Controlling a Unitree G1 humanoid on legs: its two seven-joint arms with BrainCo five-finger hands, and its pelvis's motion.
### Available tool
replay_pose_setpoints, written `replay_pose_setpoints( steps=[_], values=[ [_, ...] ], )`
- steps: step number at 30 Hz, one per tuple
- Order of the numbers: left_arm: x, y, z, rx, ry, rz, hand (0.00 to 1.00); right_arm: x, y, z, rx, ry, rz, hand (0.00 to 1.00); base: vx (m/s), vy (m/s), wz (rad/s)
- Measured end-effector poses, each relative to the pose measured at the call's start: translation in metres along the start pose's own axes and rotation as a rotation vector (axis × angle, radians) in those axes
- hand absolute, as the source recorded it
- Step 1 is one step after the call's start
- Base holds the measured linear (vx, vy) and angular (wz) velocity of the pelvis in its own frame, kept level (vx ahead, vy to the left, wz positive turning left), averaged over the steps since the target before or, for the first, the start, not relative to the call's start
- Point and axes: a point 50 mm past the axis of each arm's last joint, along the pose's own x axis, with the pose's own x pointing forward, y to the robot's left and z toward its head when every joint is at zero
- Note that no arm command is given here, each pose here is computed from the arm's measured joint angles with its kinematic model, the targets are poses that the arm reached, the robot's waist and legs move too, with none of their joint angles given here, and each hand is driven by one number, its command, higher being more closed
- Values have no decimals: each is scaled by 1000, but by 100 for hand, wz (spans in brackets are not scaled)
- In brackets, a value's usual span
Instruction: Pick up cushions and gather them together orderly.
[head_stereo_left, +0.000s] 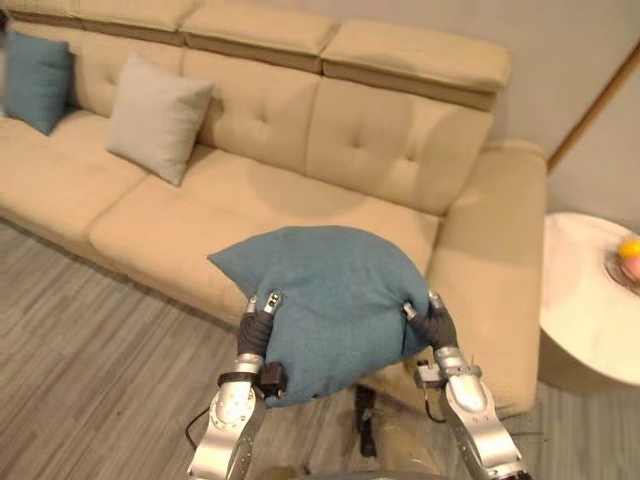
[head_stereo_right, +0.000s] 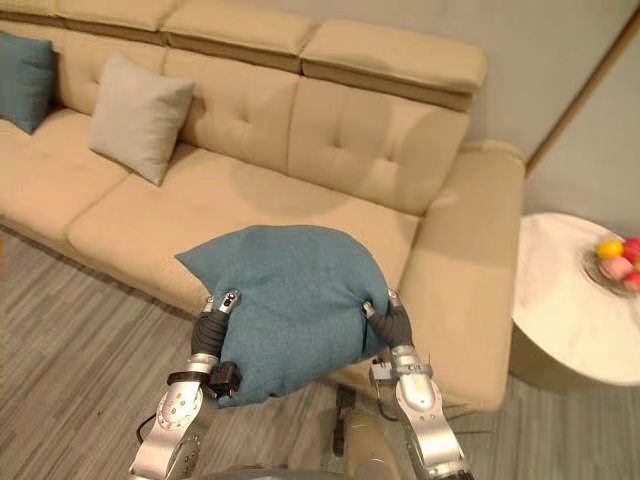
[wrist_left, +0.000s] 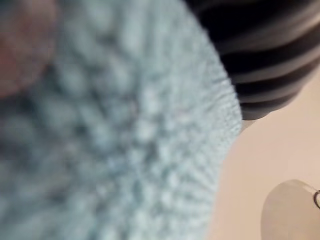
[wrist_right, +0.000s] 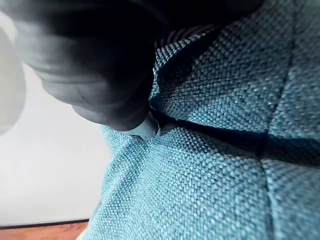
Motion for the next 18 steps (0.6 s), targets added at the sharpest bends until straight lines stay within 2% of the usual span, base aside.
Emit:
replay_pose_setpoints(
  steps=[4,8,13,18],
  values=[
    [1,-5,8,-30,-41,-3,100,-4,-2,27,12,-114,-16,100,365,-52,-60],
    [2,-10,14,-49,-69,-20,100,-3,-5,31,17,-137,-43,100,317,147,-91],
    [0,-13,0,-25,-11,-31,100,-2,-9,7,12,-38,-70,100,159,333,-107],
    [-7,9,-14,44,66,9,100,1,8,-14,26,45,-27,100,58,295,-109]
  ],
)
